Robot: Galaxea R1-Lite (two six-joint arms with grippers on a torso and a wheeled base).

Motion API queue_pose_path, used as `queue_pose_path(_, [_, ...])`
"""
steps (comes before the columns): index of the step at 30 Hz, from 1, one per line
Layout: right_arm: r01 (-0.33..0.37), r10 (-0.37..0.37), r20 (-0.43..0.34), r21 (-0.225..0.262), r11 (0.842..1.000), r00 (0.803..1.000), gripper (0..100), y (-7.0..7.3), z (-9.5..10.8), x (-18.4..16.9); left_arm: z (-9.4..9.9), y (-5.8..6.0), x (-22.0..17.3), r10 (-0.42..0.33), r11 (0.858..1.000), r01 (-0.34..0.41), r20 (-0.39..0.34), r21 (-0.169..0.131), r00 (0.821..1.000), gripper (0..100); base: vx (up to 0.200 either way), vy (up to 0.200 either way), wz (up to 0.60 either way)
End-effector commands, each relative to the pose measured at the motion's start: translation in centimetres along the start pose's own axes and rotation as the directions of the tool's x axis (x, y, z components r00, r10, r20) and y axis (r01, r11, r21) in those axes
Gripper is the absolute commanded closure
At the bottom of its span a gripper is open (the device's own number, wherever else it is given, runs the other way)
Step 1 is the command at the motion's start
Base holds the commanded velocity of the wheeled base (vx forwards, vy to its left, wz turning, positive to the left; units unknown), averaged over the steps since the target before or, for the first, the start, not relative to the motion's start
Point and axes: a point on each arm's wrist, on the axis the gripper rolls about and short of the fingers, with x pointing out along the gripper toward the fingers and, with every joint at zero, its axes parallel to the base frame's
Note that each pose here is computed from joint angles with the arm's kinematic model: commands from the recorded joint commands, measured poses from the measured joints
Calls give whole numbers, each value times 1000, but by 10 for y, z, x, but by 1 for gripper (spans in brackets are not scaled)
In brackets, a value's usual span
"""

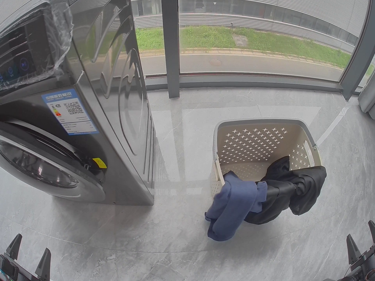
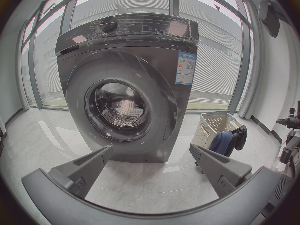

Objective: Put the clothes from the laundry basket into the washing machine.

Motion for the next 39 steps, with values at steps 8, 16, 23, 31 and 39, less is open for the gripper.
queue_pose_path(8, [0, 0, -1, 0, 1000, 1000, 0, 0, -5, 0, -5, 0, 0, 0, 1000, 0, 2, -2, 1000, 0, 0, 200, 0])
queue_pose_path(16, [0, 0, -1, 0, 1000, 1000, 0, 0, -5, 0, -5, 0, 0, 0, 1000, 0, 2, -2, 1000, 0, 0, 125, 0])
queue_pose_path(23, [0, 0, -1, 0, 1000, 1000, 0, 0, -5, 0, -5, 0, 0, 0, 1000, 0, 2, -2, 1000, 0, 0, 29, 0])
queue_pose_path(31, [0, 0, -1, 0, 1000, 1000, 0, 0, -5, 0, -5, 0, 0, 0, 1000, 0, 2, -2, 1000, 0, 0, 200, 0])
queue_pose_path(39, [0, 0, -1, 0, 1000, 1000, 0, 0, -5, 0, -5, 0, 0, 0, 1000, 0, 2, -2, 1000, 0, 0, 150, 0])
